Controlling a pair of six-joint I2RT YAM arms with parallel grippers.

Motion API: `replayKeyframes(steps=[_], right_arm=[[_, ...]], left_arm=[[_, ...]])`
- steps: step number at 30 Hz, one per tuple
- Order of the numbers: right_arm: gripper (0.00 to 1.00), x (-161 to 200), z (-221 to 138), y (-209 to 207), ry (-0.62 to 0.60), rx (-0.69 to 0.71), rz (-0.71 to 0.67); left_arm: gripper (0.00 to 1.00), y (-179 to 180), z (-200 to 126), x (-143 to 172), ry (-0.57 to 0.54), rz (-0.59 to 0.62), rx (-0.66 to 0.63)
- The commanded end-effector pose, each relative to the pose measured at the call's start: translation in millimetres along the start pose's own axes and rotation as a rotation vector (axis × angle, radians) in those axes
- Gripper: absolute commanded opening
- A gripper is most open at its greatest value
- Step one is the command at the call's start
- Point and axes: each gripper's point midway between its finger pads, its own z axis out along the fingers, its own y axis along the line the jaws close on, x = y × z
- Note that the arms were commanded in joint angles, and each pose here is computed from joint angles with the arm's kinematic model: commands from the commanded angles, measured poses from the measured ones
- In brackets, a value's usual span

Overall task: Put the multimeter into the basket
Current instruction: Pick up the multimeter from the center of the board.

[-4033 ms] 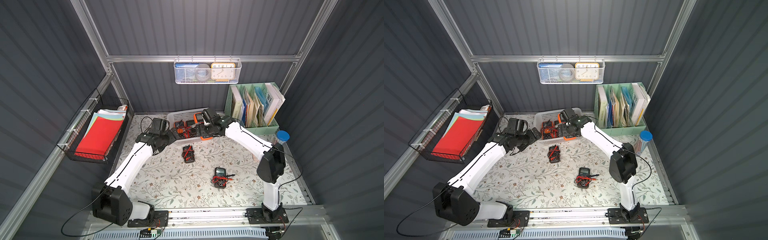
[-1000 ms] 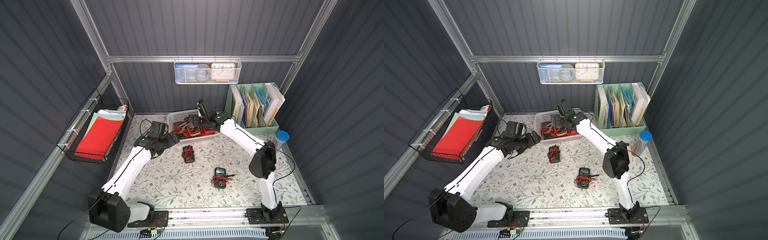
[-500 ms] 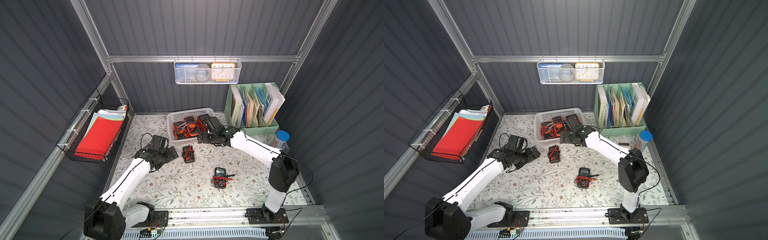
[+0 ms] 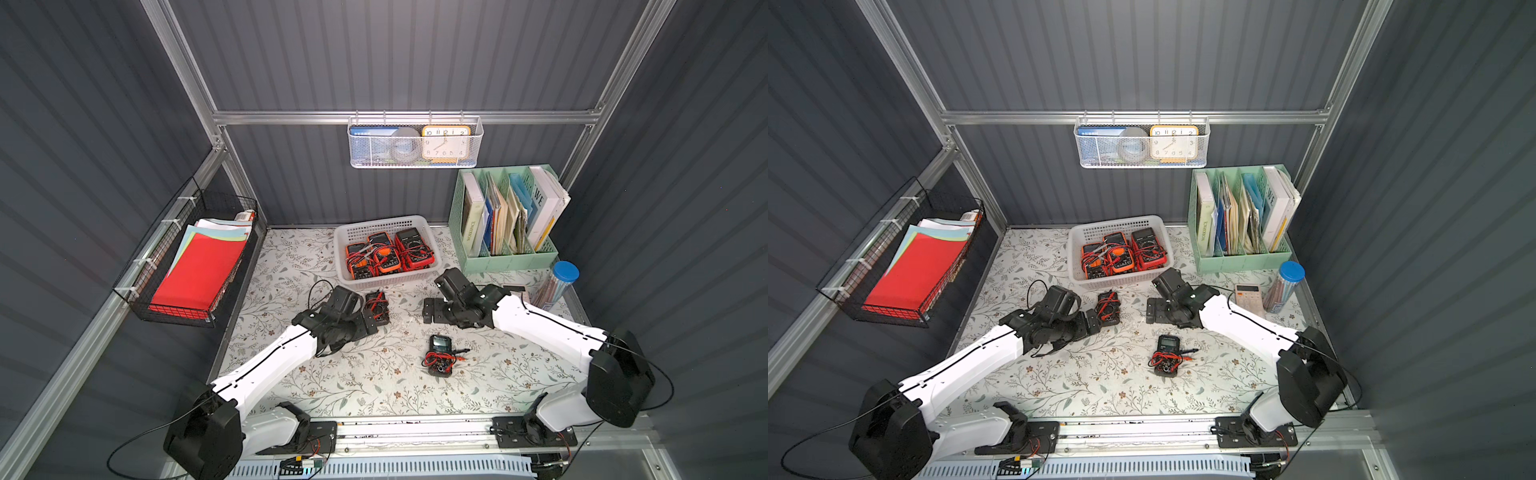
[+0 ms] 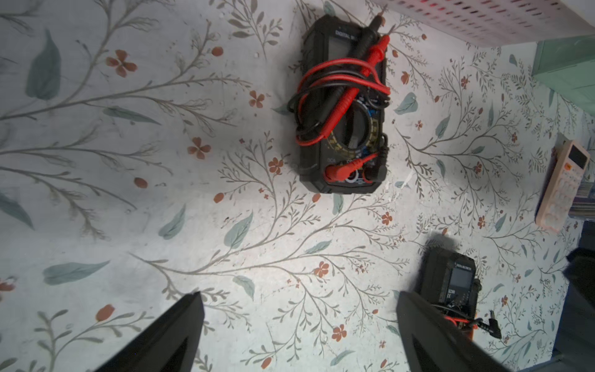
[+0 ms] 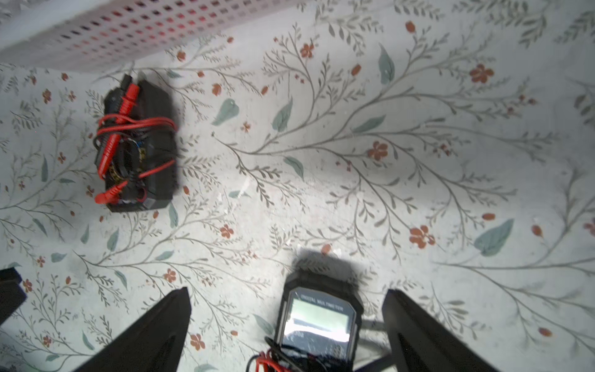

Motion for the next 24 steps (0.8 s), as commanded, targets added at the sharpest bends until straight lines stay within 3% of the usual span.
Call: replayKeyframes(steps=[1,12,24], right_arm=[[0.99,26.0,0.1,-9.4,0.061,0.016,0.015],[0.99,70.5,15.2,-17.8,0.156,0.078,0.0],[0.99,92.2,24.9,-22.4,0.203,0.123,0.002]], left_arm=[[0.99,-11.6,7.6,0.1,-0.019,-0.004,0.023],[0.99,-30.8,21.0,10.2,0.007,0.039,0.037],[0.99,-34.7,22.7,8.2,0.004,0.048,0.041]])
